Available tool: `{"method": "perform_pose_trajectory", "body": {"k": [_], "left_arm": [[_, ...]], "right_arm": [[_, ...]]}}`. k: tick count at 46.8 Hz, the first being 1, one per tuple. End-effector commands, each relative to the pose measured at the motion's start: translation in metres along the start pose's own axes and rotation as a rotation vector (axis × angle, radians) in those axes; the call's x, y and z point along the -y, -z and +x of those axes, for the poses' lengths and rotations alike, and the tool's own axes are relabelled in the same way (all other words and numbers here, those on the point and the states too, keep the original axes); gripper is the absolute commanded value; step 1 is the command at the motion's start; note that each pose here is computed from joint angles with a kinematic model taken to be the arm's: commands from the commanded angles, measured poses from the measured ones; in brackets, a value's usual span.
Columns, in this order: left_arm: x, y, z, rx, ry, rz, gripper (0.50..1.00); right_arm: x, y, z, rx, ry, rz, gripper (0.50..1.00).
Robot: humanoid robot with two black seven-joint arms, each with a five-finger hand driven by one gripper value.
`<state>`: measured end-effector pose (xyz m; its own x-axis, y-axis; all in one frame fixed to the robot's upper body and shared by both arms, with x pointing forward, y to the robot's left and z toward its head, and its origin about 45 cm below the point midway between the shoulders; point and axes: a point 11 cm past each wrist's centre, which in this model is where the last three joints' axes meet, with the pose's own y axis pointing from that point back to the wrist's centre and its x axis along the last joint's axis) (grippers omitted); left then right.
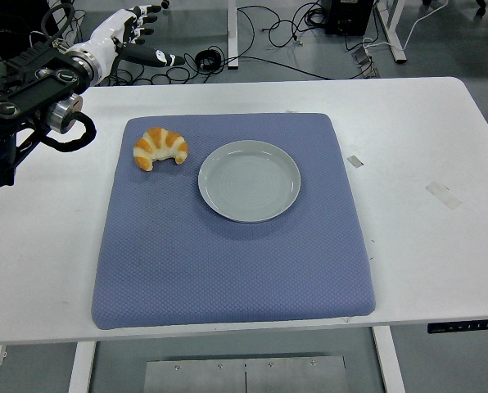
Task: Place the bread on the table
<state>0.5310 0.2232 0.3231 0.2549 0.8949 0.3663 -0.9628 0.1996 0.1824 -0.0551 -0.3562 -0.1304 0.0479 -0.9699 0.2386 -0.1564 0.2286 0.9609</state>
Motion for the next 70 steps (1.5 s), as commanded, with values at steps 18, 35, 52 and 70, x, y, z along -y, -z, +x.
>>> {"method": "perform_pose_trajectory", "body": {"k": [18, 35, 52, 70], "left_arm": [[0.004, 0.009, 0.028, -0.408, -0.077, -0.066, 0.98], [0.0, 0.025, 0.034, -0.551, -0.059, -0.099, 0.981], [-0.001, 0.028, 0.035, -0.781, -0.028, -0.147, 0.981], [0.0, 0.04, 0.028, -0.937, 0.005, -0.181, 0.981]], "right_arm": [[0.0, 0.0, 0.0, 0.0, 0.0, 0.0, 1.0], [0.0, 0.0, 0.0, 0.0, 0.0, 0.0, 1.0], [0.0, 0.001, -0.001, 0.002, 0.004, 0.002, 1.0], [0.0, 0.002, -0.003, 0.004, 0.008, 0.005, 1.0]]}}
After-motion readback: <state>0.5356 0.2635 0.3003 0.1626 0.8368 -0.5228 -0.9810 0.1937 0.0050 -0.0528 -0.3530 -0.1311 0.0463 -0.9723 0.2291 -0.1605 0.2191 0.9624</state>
